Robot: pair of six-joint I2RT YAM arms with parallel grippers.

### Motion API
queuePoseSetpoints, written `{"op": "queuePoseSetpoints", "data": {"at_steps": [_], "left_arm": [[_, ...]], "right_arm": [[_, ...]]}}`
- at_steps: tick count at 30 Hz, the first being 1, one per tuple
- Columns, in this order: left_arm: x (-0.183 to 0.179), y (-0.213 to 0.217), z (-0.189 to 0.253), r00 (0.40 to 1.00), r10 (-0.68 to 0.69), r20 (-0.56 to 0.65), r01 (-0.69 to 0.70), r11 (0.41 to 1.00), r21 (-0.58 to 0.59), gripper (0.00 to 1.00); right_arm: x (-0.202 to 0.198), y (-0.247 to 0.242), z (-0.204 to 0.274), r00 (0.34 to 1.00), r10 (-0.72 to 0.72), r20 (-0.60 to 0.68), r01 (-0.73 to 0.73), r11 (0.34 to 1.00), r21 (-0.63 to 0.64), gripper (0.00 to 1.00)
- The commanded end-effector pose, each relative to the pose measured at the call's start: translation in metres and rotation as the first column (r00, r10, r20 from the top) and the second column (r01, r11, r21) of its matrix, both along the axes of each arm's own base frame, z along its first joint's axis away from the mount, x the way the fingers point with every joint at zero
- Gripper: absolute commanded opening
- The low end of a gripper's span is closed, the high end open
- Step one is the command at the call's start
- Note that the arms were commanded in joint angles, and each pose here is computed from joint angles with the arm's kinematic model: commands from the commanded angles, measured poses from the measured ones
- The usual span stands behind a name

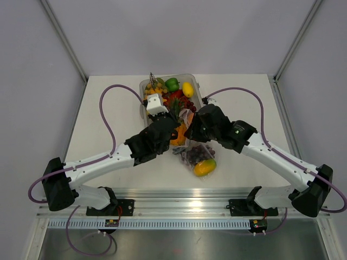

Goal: Place the food in the zip-top bag and seal the zipper
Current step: Place the fake fruit in the zipper food storage bag.

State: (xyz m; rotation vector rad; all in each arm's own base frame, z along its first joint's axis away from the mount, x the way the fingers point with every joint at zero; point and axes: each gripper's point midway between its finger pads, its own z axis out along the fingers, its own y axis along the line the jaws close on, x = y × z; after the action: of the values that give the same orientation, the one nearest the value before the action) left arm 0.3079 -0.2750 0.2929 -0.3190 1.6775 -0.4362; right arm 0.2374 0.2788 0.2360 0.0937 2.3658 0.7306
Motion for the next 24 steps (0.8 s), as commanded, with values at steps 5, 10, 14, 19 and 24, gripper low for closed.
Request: {"op": "queuePoseSetpoints", "data": {"at_steps": [5, 10, 14, 19, 24], "left_arm": [[0.004, -0.005, 0.030, 0.999, 0.020, 0.045, -0.016, 0.995, -0.101, 0.00], [0.005, -0.005, 0.029, 0.999, 0.036, 0.037, -0.032, 0.995, -0.091, 0.00], [0.009, -0.010, 0.025, 0.999, 0.045, 0.018, -0.044, 0.995, -0.086, 0.00], [0.012, -0.009, 0.026, 0.998, 0.065, 0.017, -0.063, 0.995, -0.078, 0.00], [0.014, -0.004, 0.024, 0.997, 0.077, 0.014, -0.076, 0.994, -0.073, 0.00]], "right_arm": [[0.007, -0.002, -0.001, 0.999, -0.038, 0.028, 0.038, 0.999, -0.020, 0.09], [0.001, 0.001, 0.017, 0.999, -0.017, 0.045, 0.015, 0.999, 0.047, 0.00], [-0.006, 0.015, 0.031, 0.998, 0.040, 0.039, -0.043, 0.994, 0.097, 0.00], [-0.016, 0.029, 0.053, 0.995, 0.092, 0.049, -0.098, 0.985, 0.141, 0.00], [-0.016, 0.025, 0.075, 0.993, 0.074, 0.089, -0.088, 0.982, 0.170, 0.00]]}}
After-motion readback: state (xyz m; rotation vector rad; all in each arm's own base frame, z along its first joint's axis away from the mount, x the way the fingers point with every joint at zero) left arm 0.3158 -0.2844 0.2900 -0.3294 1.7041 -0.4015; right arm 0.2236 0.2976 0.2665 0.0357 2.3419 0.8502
